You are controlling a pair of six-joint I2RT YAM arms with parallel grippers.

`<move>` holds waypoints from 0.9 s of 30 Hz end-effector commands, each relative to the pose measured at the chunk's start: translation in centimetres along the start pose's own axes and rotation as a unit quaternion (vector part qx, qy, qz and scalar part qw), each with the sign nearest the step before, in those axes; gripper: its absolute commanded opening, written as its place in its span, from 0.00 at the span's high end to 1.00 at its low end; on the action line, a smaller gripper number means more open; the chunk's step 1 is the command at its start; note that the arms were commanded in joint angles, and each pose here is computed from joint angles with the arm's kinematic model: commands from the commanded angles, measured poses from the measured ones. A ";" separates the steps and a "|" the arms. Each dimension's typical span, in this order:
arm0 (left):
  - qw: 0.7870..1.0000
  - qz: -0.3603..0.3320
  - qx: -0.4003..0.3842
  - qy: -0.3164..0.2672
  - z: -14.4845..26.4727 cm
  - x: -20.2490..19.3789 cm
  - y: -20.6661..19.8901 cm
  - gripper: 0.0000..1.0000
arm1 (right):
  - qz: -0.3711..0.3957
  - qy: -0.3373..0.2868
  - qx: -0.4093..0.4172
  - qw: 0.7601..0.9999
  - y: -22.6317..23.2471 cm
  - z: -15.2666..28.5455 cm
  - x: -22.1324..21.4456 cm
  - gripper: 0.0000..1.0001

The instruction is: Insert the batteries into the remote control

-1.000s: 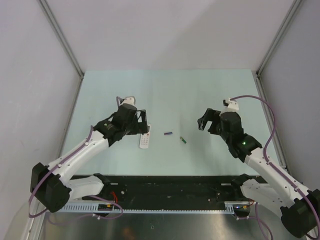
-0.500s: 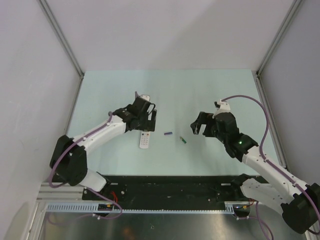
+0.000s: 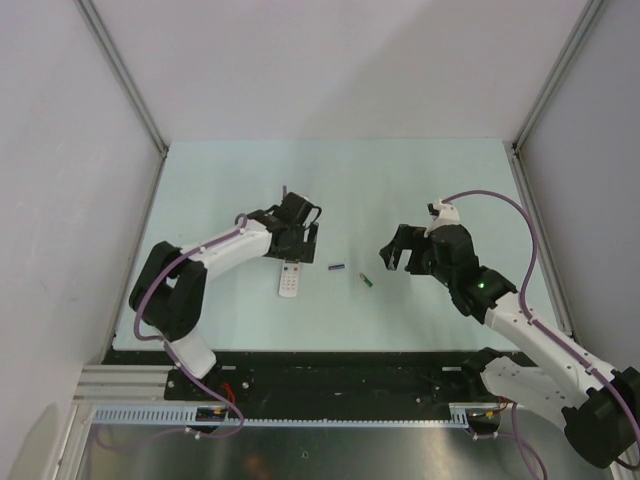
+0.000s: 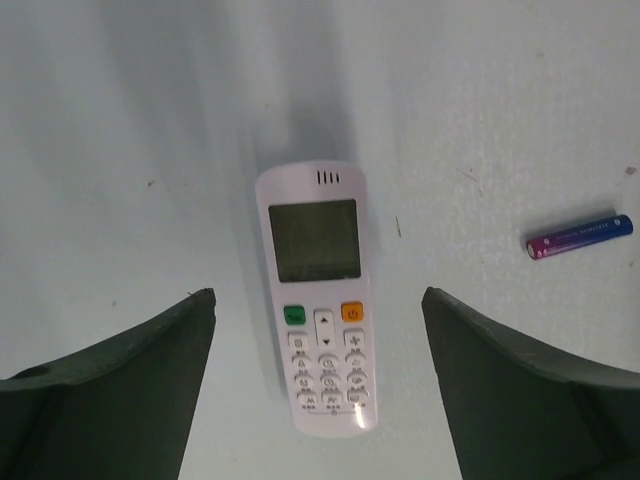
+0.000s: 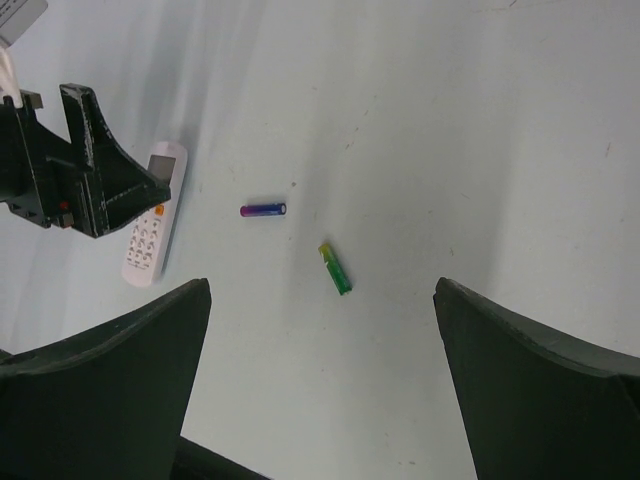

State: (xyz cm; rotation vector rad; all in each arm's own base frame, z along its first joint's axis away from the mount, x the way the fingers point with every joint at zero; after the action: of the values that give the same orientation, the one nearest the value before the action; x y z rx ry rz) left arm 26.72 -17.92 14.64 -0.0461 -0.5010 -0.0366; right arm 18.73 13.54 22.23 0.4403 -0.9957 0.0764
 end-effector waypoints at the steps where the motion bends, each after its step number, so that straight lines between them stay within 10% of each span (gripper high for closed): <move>1: 1.000 0.016 -0.019 -0.016 -0.4 1.8 -0.4 0.14 | 0.006 -0.019 0.012 1.000 0.5 0.7 1.2 0.01; 27: 0.999 0.019 -0.011 0.049 -3.4 -1.4 0.5 0.38 | 0.010 -0.007 0.015 1.000 0.6 0.3 0.9 0.01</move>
State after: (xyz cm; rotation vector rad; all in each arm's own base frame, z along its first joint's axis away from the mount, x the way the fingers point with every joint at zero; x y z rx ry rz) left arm 27.06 -17.69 11.11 -0.0640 -0.4011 -0.0221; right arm 18.48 13.38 21.88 0.4254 -0.9718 0.0910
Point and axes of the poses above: each gripper's point midway between its finger pads, its own z axis back along the fingers, its own y axis along the line the jaws close on, x = y × z, the point moved 10 cm from there along z, back along the fingers, and after that the axes turned 7 degrees about z, right-handed, at the moved point
